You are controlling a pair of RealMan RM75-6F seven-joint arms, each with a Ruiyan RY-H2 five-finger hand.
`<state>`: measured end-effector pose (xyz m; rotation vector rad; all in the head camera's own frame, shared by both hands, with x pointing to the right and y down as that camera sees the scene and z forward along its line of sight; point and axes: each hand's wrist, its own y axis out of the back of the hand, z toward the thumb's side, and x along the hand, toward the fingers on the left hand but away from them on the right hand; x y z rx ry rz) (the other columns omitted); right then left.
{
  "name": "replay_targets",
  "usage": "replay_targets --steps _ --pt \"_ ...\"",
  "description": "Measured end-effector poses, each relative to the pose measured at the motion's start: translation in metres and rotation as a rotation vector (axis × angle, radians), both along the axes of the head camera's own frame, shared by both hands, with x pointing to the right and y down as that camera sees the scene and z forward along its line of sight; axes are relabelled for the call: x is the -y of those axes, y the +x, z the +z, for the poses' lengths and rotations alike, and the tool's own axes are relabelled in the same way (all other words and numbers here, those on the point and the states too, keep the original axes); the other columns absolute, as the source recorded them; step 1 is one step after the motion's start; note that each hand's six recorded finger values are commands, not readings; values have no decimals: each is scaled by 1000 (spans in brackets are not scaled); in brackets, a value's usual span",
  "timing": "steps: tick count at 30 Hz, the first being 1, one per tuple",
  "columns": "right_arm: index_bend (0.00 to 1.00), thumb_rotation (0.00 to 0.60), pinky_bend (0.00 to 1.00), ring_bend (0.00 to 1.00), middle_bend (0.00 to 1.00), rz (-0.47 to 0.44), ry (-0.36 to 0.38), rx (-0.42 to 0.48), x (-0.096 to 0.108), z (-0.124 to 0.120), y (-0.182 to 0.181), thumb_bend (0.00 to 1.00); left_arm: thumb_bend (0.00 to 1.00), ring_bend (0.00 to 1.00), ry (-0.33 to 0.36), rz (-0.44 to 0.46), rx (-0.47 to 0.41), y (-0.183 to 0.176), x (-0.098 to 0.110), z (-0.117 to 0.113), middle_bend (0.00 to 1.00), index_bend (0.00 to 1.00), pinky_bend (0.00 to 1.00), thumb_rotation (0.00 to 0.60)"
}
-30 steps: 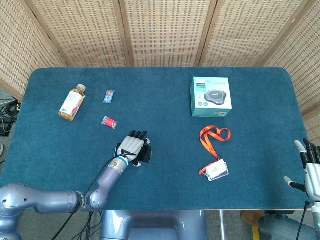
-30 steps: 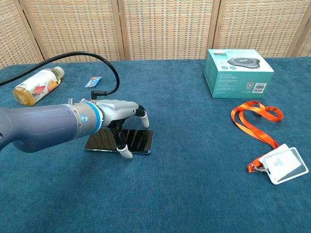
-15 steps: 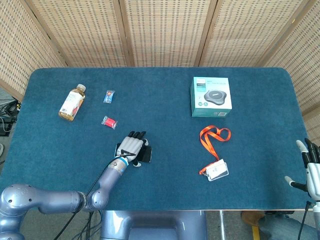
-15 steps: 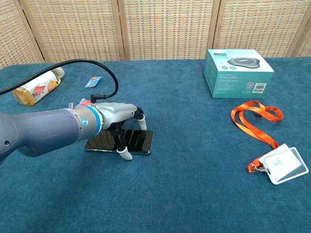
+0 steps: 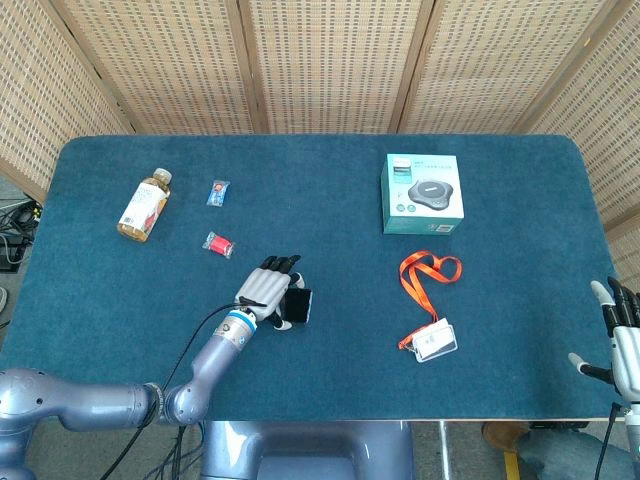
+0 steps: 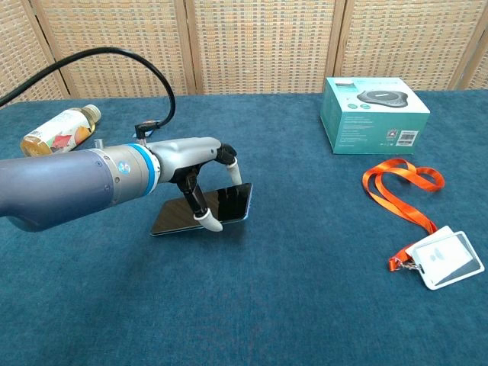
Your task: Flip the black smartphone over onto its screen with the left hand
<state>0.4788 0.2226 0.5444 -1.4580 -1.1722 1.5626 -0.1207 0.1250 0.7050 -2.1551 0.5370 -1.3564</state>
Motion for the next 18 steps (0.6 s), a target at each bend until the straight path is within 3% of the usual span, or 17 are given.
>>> replay_targets --steps 7,18 --pt "0 600 0 0 0 -1 0 1 0 -1 0 0 131 0 1 -60 -114 5 6 -18 0 749 0 600" --pt "0 600 0 0 0 -5 1 0 0 -1 -1 0 116 0 -19 -215 -381 -1 7 -31 0 776 0 600"
